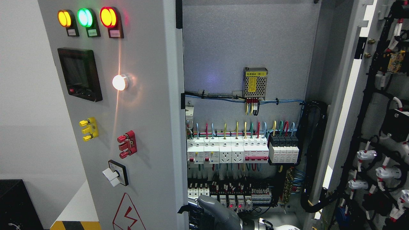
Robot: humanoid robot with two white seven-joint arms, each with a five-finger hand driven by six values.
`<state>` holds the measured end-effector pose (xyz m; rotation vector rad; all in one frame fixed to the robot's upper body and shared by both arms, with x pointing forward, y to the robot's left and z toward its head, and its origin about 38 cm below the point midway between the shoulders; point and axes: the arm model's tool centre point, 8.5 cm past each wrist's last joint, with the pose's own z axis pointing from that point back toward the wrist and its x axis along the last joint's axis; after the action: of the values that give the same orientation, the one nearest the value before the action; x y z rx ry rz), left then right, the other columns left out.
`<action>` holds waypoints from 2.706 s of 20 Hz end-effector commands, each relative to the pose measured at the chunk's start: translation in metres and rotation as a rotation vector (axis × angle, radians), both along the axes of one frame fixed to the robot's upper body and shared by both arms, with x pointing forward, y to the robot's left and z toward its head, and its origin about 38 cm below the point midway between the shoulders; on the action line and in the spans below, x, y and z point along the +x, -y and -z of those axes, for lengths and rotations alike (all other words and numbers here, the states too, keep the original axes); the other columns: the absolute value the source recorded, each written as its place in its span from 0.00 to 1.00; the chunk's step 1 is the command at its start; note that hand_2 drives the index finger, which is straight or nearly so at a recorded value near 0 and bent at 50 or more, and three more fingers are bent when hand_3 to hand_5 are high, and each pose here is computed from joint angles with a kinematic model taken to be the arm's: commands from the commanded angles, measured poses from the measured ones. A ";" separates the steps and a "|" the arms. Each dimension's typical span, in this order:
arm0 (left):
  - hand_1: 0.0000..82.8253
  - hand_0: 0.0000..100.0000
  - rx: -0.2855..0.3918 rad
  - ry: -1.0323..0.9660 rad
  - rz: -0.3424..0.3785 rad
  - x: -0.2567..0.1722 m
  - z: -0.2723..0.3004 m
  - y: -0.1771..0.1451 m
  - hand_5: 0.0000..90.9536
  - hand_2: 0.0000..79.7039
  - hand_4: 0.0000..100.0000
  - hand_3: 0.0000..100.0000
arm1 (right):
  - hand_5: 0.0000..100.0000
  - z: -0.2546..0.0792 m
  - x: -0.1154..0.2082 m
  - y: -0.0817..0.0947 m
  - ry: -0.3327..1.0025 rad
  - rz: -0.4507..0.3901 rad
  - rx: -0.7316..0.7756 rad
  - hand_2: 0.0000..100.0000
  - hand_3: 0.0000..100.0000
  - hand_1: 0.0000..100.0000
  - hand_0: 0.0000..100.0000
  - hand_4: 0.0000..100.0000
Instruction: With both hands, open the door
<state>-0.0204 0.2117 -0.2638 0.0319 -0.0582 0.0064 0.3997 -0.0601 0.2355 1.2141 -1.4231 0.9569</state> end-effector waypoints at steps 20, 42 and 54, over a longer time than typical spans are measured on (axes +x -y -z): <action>0.00 0.00 0.003 -0.030 -0.058 -0.010 -0.001 0.000 0.00 0.00 0.00 0.00 | 0.00 0.012 -0.050 -0.066 -0.012 -0.192 -0.015 0.00 0.00 0.00 0.19 0.00; 0.00 0.00 0.003 0.027 -0.058 0.009 0.000 -0.002 0.00 0.00 0.00 0.00 | 0.00 0.012 -0.038 -0.109 -0.032 -0.250 -0.067 0.00 0.00 0.00 0.19 0.00; 0.00 0.00 0.038 0.209 0.059 0.004 -0.008 -0.033 0.00 0.00 0.00 0.00 | 0.00 0.009 -0.058 -0.139 -0.031 -0.323 -0.057 0.00 0.00 0.00 0.19 0.00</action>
<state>-0.0429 0.2261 -0.2627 0.0519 -0.1066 0.0082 0.3564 0.0507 0.2269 1.3803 -1.2284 1.1575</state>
